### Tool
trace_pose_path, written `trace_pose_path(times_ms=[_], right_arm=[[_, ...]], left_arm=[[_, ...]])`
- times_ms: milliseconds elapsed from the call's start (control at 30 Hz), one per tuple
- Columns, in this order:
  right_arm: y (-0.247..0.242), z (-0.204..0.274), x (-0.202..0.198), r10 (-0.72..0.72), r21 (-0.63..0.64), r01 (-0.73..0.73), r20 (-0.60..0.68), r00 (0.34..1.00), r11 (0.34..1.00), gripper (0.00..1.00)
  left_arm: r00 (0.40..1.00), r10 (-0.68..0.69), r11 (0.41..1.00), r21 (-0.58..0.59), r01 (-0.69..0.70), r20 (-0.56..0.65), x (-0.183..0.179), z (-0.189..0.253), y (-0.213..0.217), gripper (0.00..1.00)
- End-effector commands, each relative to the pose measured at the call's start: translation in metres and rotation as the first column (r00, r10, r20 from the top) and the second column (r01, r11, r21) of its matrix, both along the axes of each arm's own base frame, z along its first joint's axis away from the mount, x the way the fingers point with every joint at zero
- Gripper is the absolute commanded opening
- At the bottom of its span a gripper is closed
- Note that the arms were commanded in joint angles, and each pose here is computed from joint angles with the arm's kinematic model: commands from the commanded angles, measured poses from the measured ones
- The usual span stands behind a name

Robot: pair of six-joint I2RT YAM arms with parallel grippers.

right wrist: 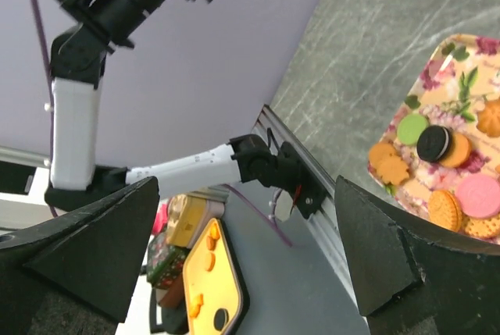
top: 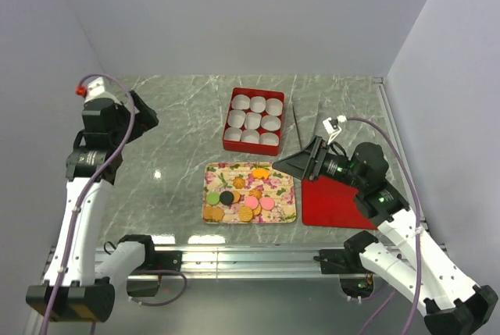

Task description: Pack the cookies

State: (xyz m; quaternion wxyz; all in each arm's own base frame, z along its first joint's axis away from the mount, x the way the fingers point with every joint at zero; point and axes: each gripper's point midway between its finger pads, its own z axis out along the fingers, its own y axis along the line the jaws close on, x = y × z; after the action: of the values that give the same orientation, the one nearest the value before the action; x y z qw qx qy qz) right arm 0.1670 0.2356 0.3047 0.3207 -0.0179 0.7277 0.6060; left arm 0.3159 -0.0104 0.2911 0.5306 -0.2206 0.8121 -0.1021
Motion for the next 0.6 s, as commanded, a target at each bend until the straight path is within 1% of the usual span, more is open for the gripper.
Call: trace_pose_path(times_ms=[0, 33, 67, 100, 133, 167, 200, 233, 267, 300, 333, 367, 400, 433, 467, 500, 533, 567], right_arm=[[-0.005, 0.031, -0.003, -0.047, 0.088, 0.038, 0.106, 0.993, 0.995, 1.00], [-0.007, 0.031, -0.006, -0.046, 0.103, 0.035, 0.100, 0.994, 0.994, 1.00], [-0.007, 0.030, -0.007, -0.046, 0.113, 0.035, 0.093, 0.995, 0.993, 1.00], [-0.009, 0.025, -0.004, -0.057, 0.107, 0.049, 0.071, 0.996, 0.993, 1.00], [-0.010, 0.017, 0.001, -0.066, 0.092, 0.063, 0.030, 0.997, 0.994, 1.00], [-0.010, 0.007, 0.005, -0.075, 0.068, 0.077, -0.020, 0.997, 0.995, 1.00], [-0.010, 0.005, 0.009, -0.073, 0.055, 0.076, -0.048, 0.996, 0.996, 1.00], [-0.005, -0.004, 0.014, -0.048, 0.023, 0.050, -0.073, 0.996, 0.999, 1.00], [-0.004, -0.012, 0.015, -0.044, -0.016, 0.043, -0.111, 0.993, 0.999, 0.98], [-0.003, -0.001, 0.018, -0.041, -0.028, 0.039, -0.090, 0.995, 0.999, 0.97], [-0.002, -0.009, 0.027, -0.056, -0.069, 0.049, -0.099, 0.994, 0.996, 0.97], [-0.003, -0.015, 0.029, -0.071, -0.102, 0.059, -0.126, 0.989, 0.993, 0.95], [-0.004, -0.009, 0.038, -0.093, -0.125, 0.080, -0.109, 0.990, 0.989, 0.92], [-0.016, -0.013, 0.059, -0.202, -0.210, 0.191, -0.033, 0.979, 0.959, 0.90], [-0.029, -0.031, 0.062, -0.263, -0.314, 0.227, -0.076, 0.962, 0.922, 0.91], [-0.038, -0.027, 0.080, -0.329, -0.375, 0.286, -0.053, 0.943, 0.882, 0.93], [-0.061, -0.047, 0.091, -0.411, -0.495, 0.336, -0.047, 0.911, 0.801, 0.94], [-0.074, -0.056, 0.099, -0.452, -0.560, 0.348, -0.052, 0.891, 0.751, 0.95]], left_arm=[[0.972, 0.225, 0.972, -0.085, -0.219, 0.064, -0.022, 0.040, 0.026, 0.99], [0.963, 0.258, 0.964, -0.086, -0.252, 0.075, -0.025, 0.046, 0.031, 1.00], [0.971, 0.223, 0.973, -0.086, -0.216, 0.082, -0.024, 0.048, 0.026, 1.00], [0.975, 0.178, 0.983, -0.062, -0.170, 0.137, -0.024, 0.059, 0.023, 0.99], [0.982, 0.084, 0.995, -0.073, -0.073, 0.168, -0.024, 0.065, 0.007, 0.99], [0.981, 0.026, 0.998, -0.052, -0.016, 0.191, -0.026, 0.064, -0.001, 0.99], [0.966, -0.033, 0.999, 0.002, 0.033, 0.256, -0.035, 0.074, -0.004, 0.99], [0.943, -0.049, 0.999, 0.009, 0.049, 0.330, -0.035, 0.087, -0.007, 0.99], [0.945, 0.011, 1.000, 0.000, -0.011, 0.326, -0.036, 0.076, 0.003, 0.99], [0.933, 0.092, 0.995, -0.055, -0.078, 0.348, -0.043, 0.081, 0.012, 0.99], [0.929, 0.148, 0.988, -0.080, -0.128, 0.339, -0.045, 0.078, 0.019, 0.99], [0.930, 0.182, 0.983, -0.086, -0.163, 0.320, -0.047, 0.076, 0.025, 0.99], [0.941, 0.167, 0.986, -0.069, -0.153, 0.295, -0.042, 0.071, 0.023, 0.99], [0.951, 0.159, 0.987, -0.062, -0.147, 0.264, -0.042, 0.068, 0.022, 1.00], [0.958, 0.162, 0.987, -0.061, -0.151, 0.235, -0.040, 0.064, 0.022, 0.99], [0.966, 0.181, 0.983, -0.076, -0.170, 0.183, -0.033, 0.053, 0.023, 0.99], [0.971, 0.177, 0.983, -0.073, -0.167, 0.160, -0.032, 0.049, 0.022, 0.99], [0.976, 0.138, 0.990, -0.055, -0.130, 0.169, -0.029, 0.050, 0.018, 1.00]])
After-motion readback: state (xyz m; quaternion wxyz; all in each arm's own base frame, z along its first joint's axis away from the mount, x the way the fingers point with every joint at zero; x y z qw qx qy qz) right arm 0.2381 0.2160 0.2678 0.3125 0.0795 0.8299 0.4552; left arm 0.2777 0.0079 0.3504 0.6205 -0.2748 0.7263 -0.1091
